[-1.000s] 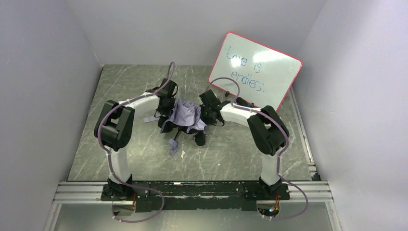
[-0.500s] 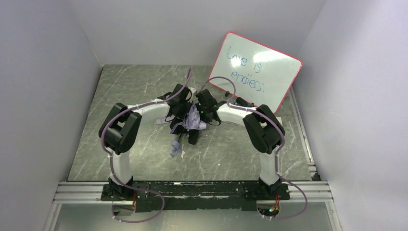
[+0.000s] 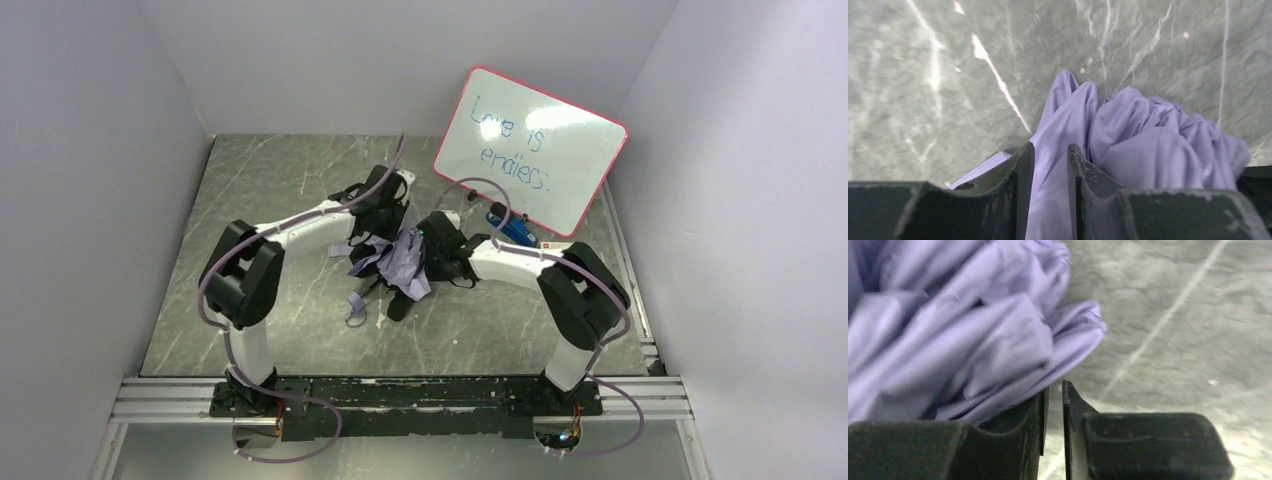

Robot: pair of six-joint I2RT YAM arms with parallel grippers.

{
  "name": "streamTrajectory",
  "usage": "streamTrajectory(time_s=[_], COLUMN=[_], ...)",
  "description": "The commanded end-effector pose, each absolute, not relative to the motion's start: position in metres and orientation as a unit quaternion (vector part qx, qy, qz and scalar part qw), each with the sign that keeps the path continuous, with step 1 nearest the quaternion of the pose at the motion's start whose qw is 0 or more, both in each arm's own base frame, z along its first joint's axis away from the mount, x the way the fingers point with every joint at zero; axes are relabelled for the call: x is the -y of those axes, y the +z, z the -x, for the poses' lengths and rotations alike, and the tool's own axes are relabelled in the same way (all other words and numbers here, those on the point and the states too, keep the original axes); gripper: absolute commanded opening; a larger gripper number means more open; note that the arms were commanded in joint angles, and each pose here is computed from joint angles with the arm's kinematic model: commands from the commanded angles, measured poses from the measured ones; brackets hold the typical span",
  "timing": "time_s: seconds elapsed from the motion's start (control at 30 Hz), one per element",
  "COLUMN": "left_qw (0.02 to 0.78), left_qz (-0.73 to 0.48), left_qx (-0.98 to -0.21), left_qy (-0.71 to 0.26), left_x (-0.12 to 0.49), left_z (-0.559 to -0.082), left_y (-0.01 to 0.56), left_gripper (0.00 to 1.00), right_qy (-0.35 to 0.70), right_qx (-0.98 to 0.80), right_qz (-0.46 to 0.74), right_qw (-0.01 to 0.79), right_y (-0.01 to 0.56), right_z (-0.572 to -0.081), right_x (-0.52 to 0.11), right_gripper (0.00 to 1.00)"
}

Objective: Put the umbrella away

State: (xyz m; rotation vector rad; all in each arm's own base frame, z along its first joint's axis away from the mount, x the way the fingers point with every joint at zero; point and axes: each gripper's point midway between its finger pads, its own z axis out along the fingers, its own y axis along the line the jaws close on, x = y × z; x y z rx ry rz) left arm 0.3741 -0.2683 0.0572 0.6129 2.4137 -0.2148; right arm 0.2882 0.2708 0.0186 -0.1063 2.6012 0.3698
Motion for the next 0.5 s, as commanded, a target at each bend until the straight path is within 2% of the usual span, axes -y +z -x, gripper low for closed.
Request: streamTrajectory(time_s=[0.0, 0.13, 0.27, 0.33, 0.4, 0.47], left_qw=[0.398, 0.433, 0.444, 0.427, 0.405, 0.387], left_qz=[-0.176, -0.118, -0.056, -0.033, -0.012, 0.009], left_qx=[-0.898, -0.893, -0.894, -0.903, -0.914, -0.922], left_qy=[-0.067, -0.033, -0.006, -0.004, -0.002, -0.004], left_x=[0.246, 0.203, 0.164, 0.152, 0.139, 0.128], left_z=[-0.405, -0.414, -0.395, -0.373, -0.348, -0.324], left_y=[0.132, 0.172, 0.194, 0.191, 0.183, 0.174], left_gripper=[0.38, 0.4, 0.22, 0.09, 0.05, 0.05], right_qy=[0.076, 0.038, 0.044, 0.061, 0.075, 0.085], right_qx=[-0.954, -0.945, -0.937, -0.932, -0.93, -0.931], right_qz=[0.033, 0.02, -0.016, -0.025, -0.012, 0.011], right_qw=[0.288, 0.323, 0.347, 0.356, 0.359, 0.355], right_y=[0.039, 0.069, 0.094, 0.102, 0.106, 0.106], right_z=[-0.29, -0.298, -0.318, -0.333, -0.349, -0.365], right_x=[-0.236, -0.2, -0.167, -0.161, -0.169, -0.183], right_gripper=[0.21, 0.24, 0.25, 0.25, 0.25, 0.25])
